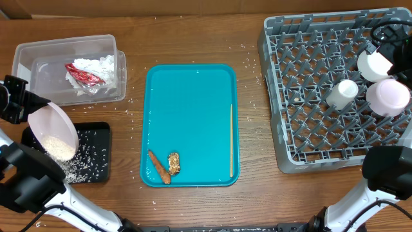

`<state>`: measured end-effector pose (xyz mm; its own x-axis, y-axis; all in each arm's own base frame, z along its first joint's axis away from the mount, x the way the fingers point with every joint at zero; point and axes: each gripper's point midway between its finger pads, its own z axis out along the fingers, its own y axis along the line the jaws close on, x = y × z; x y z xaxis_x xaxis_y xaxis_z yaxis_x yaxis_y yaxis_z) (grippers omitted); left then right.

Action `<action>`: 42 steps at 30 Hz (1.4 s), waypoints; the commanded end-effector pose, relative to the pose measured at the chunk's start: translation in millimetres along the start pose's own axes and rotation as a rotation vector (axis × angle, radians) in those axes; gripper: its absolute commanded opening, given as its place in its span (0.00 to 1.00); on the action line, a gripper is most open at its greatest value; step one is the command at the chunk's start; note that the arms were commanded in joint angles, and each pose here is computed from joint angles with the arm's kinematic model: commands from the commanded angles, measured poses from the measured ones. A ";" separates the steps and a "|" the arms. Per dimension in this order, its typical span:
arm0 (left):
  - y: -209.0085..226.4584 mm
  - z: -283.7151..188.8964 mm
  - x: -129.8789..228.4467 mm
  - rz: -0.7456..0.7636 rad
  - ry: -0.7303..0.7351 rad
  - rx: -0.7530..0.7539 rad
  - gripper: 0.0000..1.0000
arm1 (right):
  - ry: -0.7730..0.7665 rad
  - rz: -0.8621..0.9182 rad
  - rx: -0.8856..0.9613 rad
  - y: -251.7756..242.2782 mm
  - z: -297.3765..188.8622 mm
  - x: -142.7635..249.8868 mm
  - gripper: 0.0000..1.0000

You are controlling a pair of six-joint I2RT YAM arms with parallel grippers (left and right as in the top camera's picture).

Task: Sort waste into correct bins and load items into the dishwasher
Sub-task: 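Tilt the plate with the left gripper to pour rice onto black tray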

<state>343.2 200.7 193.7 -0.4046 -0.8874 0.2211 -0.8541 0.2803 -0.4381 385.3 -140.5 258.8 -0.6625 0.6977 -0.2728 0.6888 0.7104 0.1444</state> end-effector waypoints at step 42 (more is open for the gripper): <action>-15.5 0.0 32.7 0.025 0.210 0.282 0.04 | -0.070 0.006 -0.040 3.8 -27.0 -3.5 1.00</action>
<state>351.1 167.2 207.0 -0.5101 -0.7824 0.3574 -0.7377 0.1843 -0.6495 385.3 -140.4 258.8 -0.6620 0.6982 -0.2725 0.6892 0.7099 0.1449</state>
